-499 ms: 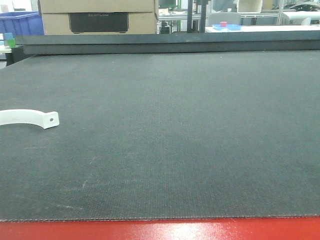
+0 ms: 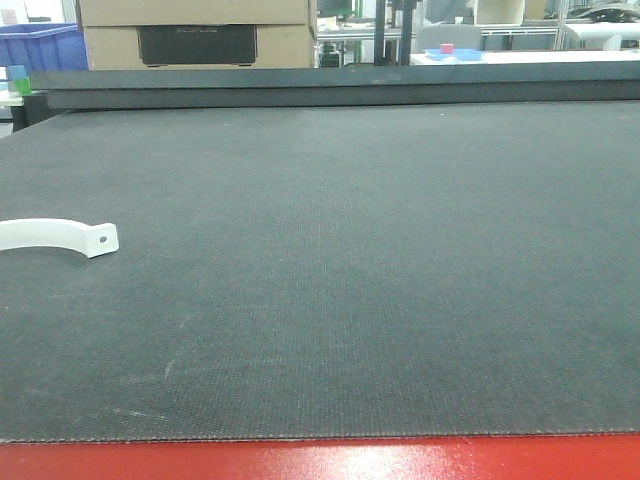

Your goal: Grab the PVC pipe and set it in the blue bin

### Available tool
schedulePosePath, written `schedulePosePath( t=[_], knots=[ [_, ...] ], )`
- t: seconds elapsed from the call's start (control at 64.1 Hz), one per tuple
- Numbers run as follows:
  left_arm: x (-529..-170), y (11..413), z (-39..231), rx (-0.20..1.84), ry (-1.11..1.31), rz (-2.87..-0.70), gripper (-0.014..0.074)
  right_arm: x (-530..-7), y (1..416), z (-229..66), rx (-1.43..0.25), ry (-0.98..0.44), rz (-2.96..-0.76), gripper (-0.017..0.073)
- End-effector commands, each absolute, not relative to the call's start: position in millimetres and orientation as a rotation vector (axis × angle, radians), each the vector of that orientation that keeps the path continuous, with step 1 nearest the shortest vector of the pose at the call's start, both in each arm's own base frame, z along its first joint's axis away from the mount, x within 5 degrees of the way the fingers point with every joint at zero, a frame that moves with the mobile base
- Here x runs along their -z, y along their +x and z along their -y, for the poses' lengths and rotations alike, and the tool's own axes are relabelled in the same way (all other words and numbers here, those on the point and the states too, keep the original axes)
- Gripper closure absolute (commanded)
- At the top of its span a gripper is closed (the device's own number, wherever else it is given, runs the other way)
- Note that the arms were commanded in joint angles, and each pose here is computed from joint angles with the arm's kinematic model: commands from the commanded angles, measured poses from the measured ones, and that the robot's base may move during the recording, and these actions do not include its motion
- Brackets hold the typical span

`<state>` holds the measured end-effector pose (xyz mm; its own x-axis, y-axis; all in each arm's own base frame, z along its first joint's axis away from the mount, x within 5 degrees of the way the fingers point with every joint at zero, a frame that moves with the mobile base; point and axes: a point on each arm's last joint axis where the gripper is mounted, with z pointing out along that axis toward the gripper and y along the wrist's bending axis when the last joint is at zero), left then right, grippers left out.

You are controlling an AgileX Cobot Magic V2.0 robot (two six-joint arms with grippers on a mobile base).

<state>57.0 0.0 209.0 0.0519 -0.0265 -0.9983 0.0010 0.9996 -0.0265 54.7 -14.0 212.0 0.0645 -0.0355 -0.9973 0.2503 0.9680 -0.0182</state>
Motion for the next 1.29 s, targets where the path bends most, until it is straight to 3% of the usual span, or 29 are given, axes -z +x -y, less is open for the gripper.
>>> schedulePosePath(
  t=[0.0,0.406,0.655,0.764,0.936,1.061,1.279],
  knots=[
    [-212.3,56.2,-0.3,0.016,-0.023,-1.494,0.0705,-213.9,54.3,13.9,0.226,0.164,-1.470,0.0728],
    [-212.7,56.2,-0.3,0.017,-0.023,-1.489,0.0705,-213.9,54.3,13.9,0.226,0.164,-1.470,0.0728],
    [-215.4,55.9,-0.3,0.020,-0.025,-1.469,0.0705,-225.9,52.3,14.1,0.241,0.156,-1.337,0.0728],
    [-243.6,49.0,-0.3,0.020,-0.025,-1.471,0.0705,-241.1,49.1,12.3,0.228,0.155,-1.410,0.0728],
    [-299.0,37.7,-4.0,-0.100,0.026,-1.554,0.0705,-298.6,34.8,8.1,0.229,0.141,-1.334,0.0728],
    [-324.9,58.2,-7.2,-0.133,0.019,-1.812,0.0705,-334.7,43.8,8.9,0.202,0.150,-1.565,0.0728],
    [-341.8,129.9,-9.1,-0.145,0.019,-2.170,0.0705,-352.4,102.2,22.2,0.142,0.184,-2.046,0.0728]
  ],
)
